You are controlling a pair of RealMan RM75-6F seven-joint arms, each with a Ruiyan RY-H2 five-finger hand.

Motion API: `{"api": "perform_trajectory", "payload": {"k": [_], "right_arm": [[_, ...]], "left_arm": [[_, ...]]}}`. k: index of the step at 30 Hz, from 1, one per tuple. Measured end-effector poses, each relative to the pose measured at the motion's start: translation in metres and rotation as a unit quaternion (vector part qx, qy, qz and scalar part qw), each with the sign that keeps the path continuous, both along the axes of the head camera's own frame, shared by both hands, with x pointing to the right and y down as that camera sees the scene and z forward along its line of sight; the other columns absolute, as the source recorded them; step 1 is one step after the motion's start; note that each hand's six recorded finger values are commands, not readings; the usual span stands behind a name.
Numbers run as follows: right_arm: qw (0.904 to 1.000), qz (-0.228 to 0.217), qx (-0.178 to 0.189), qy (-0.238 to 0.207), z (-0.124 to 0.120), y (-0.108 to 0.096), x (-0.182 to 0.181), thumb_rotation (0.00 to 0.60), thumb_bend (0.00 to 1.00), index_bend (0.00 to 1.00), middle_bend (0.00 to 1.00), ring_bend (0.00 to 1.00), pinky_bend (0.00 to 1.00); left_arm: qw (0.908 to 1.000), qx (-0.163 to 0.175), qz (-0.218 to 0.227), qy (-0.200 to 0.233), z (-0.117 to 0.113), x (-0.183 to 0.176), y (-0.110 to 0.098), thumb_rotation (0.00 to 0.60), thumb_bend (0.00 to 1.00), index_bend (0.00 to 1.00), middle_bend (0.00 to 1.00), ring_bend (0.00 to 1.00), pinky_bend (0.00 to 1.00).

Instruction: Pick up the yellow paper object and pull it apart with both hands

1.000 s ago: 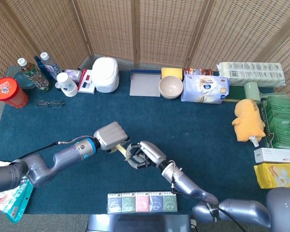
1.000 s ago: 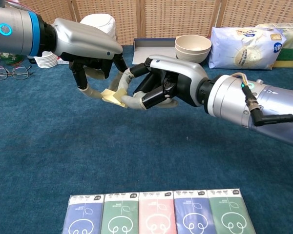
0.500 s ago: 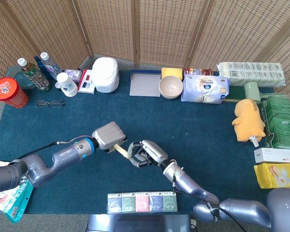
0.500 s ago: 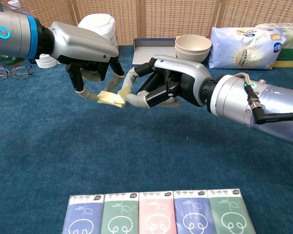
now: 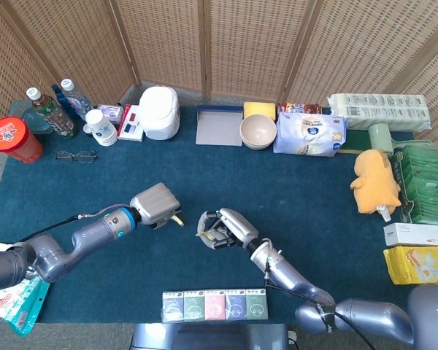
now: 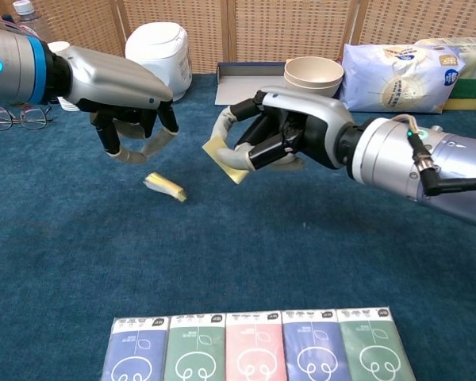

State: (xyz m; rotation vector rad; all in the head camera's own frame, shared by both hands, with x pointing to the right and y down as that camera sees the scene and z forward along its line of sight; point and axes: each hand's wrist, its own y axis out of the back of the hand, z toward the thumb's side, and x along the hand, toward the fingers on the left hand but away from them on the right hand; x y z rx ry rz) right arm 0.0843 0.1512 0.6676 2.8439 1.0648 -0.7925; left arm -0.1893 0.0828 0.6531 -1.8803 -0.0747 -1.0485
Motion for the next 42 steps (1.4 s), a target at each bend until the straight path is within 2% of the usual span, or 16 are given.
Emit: {"api": "perform_trajectory", "payload": {"k": [5, 7, 10, 13, 15, 17, 21, 25, 33, 36, 42], "right_arm": [[0.9999, 0.006, 0.003, 0.007, 0.0, -0.004, 0.01, 0.6, 0.48, 0.71, 1.0, 1.0, 1.0], [0.9999, 0.009, 0.004, 0.012, 0.001, -0.006, 0.015, 0.6, 0.48, 0.68, 1.0, 1.0, 1.0], [0.9997, 0.011, 0.004, 0.019, 0.002, -0.007, 0.023, 0.6, 0.48, 0.58, 0.93, 0.99, 0.99], [0.9995, 0.011, 0.003, 0.028, 0.003, -0.009, 0.032, 0.6, 0.48, 0.44, 0.82, 0.91, 0.94], [0.9994, 0.01, 0.002, 0.033, 0.003, -0.009, 0.038, 0.6, 0.48, 0.3, 0.72, 0.83, 0.89], [0.9993, 0.011, 0.001, 0.037, 0.003, -0.01, 0.044, 0.6, 0.48, 0.21, 0.65, 0.75, 0.84], [0.9991, 0.011, 0.001, 0.042, 0.003, -0.011, 0.053, 0.6, 0.48, 0.13, 0.51, 0.62, 0.74], [0.9987, 0.02, 0.003, 0.048, 0.003, -0.013, 0.063, 0.6, 0.48, 0.1, 0.44, 0.53, 0.68], [0.9972, 0.042, 0.016, 0.06, -0.003, -0.015, 0.088, 0.6, 0.48, 0.1, 0.41, 0.49, 0.65], [0.9961, 0.053, 0.023, 0.067, -0.006, -0.017, 0.098, 0.6, 0.48, 0.1, 0.39, 0.46, 0.65], [0.9932, 0.078, 0.035, 0.079, -0.009, -0.019, 0.119, 0.6, 0.48, 0.1, 0.33, 0.39, 0.61]], "left_arm": [[0.9999, 0.004, -0.012, -0.003, 0.0, -0.009, -0.003, 0.6, 0.39, 0.67, 0.92, 0.92, 0.79], [0.9998, 0.007, -0.017, -0.002, -0.001, -0.012, -0.006, 0.6, 0.39, 0.67, 0.92, 0.92, 0.79], [0.9996, 0.013, -0.026, 0.001, -0.004, -0.015, -0.01, 0.6, 0.39, 0.67, 0.91, 0.92, 0.79], [0.9991, 0.019, -0.038, 0.005, -0.009, -0.021, -0.015, 0.6, 0.39, 0.66, 0.91, 0.92, 0.79], [0.9987, 0.022, -0.046, 0.007, -0.012, -0.025, -0.017, 0.6, 0.39, 0.66, 0.91, 0.91, 0.79], [0.9981, 0.027, -0.054, 0.01, -0.015, -0.03, -0.02, 0.6, 0.39, 0.64, 0.9, 0.9, 0.79], [0.997, 0.033, -0.069, 0.014, -0.02, -0.039, -0.022, 0.6, 0.38, 0.59, 0.85, 0.86, 0.77], [0.9955, 0.039, -0.084, 0.019, -0.026, -0.049, -0.023, 0.6, 0.38, 0.52, 0.78, 0.8, 0.73], [0.9886, 0.056, -0.137, 0.029, -0.042, -0.085, -0.019, 0.6, 0.37, 0.38, 0.6, 0.59, 0.59], [0.9851, 0.06, -0.158, 0.032, -0.046, -0.099, -0.014, 0.6, 0.37, 0.35, 0.55, 0.54, 0.55], [0.976, 0.073, -0.202, 0.033, -0.054, -0.128, -0.001, 0.6, 0.36, 0.31, 0.5, 0.49, 0.53]]}}
